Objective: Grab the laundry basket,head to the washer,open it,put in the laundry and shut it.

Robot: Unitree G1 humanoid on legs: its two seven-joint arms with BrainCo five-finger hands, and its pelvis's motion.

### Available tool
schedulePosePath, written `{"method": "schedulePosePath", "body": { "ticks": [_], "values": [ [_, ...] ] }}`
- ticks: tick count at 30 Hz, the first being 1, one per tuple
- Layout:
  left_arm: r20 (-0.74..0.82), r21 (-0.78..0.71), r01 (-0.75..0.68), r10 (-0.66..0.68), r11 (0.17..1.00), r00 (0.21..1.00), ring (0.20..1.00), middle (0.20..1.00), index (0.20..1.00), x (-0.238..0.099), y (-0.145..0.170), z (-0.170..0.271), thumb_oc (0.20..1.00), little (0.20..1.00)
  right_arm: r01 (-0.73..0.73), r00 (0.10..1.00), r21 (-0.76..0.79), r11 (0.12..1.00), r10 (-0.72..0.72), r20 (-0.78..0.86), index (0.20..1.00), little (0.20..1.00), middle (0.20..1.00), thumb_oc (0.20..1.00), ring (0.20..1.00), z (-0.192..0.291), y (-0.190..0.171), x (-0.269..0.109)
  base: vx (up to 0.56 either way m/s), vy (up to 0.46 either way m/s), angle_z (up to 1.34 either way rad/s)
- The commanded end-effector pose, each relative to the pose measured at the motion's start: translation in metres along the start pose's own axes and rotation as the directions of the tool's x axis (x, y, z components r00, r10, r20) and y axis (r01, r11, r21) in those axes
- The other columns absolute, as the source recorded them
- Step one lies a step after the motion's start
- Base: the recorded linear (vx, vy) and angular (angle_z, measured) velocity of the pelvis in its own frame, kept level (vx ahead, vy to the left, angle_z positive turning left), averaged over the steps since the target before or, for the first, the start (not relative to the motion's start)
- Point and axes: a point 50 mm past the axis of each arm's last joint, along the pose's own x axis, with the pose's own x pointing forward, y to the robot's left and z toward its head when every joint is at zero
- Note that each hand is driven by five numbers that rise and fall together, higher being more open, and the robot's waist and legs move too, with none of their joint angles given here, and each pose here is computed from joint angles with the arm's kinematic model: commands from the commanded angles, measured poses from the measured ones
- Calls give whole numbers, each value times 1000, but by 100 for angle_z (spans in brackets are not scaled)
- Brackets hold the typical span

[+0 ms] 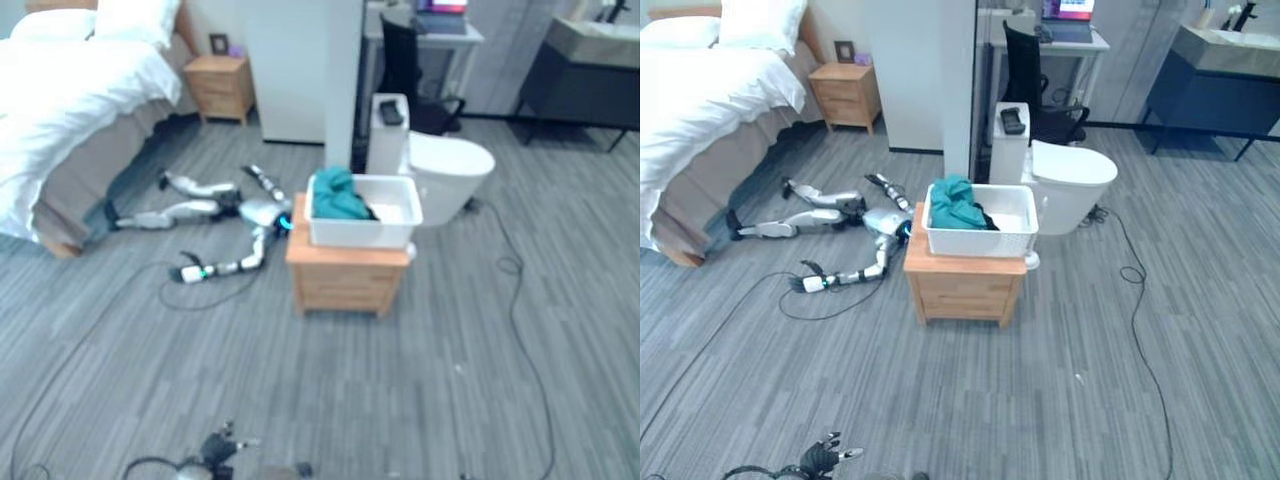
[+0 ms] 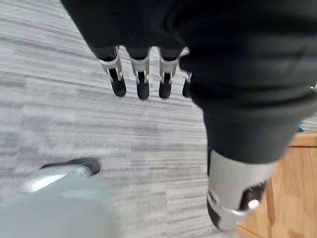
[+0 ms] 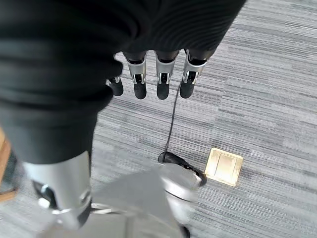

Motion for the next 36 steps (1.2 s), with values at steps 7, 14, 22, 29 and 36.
{"method": "schedulePosePath", "body": {
  "ticks": [7, 14, 22, 29, 36],
  "values": [
    [75, 29, -41, 39, 999, 996, 1000, 1000, 1000, 2, 13, 16, 1000, 1000, 18, 1000, 31, 999, -18, 0, 1000, 1000, 1000, 1000, 1000, -4, -6, -2, 415, -173, 40],
    [-9, -4, -44, 44, 999, 999, 1000, 1000, 1000, -3, 8, -8, 1000, 1000, 10, 998, 60, 998, -7, -65, 1000, 1000, 1000, 1000, 1000, -24, -1, -5, 434, -385, 65],
    [121, -46, -39, 44, 998, 992, 1000, 1000, 1000, 2, 11, 24, 1000, 1000, 143, 990, 161, 977, -142, -18, 1000, 1000, 1000, 1000, 1000, 0, -46, -5, 294, -382, -7],
    [152, -191, -89, 119, 978, 981, 1000, 1000, 1000, -2, 15, 20, 1000, 1000, 238, 941, 495, 836, -325, 96, 1000, 1000, 1000, 1000, 1000, 20, -51, -7, 335, 95, -64],
    [178, -238, -123, 168, 963, 970, 1000, 1000, 1000, -8, 29, 16, 1000, 1000, 237, 906, 582, 778, -394, 158, 1000, 1000, 1000, 1000, 1000, 32, -61, -12, 175, 94, -3]
  ]
}}
